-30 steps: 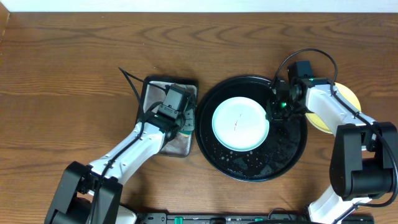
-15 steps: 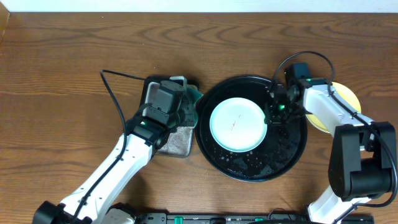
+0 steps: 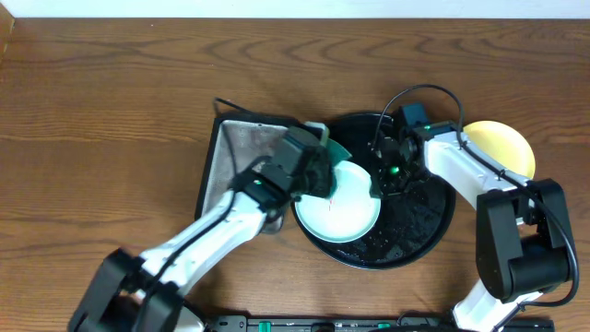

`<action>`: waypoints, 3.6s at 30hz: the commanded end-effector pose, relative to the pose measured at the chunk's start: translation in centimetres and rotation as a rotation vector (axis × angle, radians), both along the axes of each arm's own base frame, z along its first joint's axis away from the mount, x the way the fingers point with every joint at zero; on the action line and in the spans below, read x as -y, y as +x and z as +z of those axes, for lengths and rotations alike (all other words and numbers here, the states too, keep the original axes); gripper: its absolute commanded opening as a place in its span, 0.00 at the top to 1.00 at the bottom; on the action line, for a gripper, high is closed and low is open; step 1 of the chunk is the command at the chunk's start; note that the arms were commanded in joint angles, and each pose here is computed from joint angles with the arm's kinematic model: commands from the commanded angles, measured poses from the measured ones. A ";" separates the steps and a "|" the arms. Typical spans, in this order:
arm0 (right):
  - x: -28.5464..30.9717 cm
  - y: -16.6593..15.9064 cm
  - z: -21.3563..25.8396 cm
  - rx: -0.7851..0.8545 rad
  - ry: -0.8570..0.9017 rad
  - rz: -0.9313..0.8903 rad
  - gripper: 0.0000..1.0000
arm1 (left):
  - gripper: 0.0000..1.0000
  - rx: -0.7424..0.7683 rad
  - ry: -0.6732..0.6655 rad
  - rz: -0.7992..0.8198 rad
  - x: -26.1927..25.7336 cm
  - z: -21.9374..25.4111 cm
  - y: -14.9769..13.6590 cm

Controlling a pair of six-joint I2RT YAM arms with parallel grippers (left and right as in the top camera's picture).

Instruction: Clean dirty plates on tray and stack at the side

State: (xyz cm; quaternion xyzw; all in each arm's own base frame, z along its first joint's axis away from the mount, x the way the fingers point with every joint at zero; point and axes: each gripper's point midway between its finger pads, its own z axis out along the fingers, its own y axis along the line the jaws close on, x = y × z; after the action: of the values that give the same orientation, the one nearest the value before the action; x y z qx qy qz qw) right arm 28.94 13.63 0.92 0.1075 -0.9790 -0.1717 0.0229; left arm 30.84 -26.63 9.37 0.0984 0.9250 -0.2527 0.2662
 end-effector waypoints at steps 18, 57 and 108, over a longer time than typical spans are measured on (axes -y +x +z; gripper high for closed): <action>-0.3 0.0 -0.1 0.001 -0.008 -0.027 0.99 | 0.88 -0.180 0.248 0.113 -1.3 -9.5 -1.9; 0.2 0.6 -0.3 0.024 -0.042 -0.038 0.99 | 0.92 -0.024 0.267 0.155 -3.5 -3.0 0.5; 4.6 5.3 21.1 0.987 -0.897 -0.085 0.99 | 0.19 -0.198 0.341 0.418 -17.1 -1.5 -0.4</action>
State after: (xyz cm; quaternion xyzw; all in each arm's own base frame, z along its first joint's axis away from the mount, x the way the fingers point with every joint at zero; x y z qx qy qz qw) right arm 34.56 9.39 18.68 0.1206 -0.9007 0.2314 -0.3475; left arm 31.28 -10.03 8.62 -0.0750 0.9715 -0.0530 0.2184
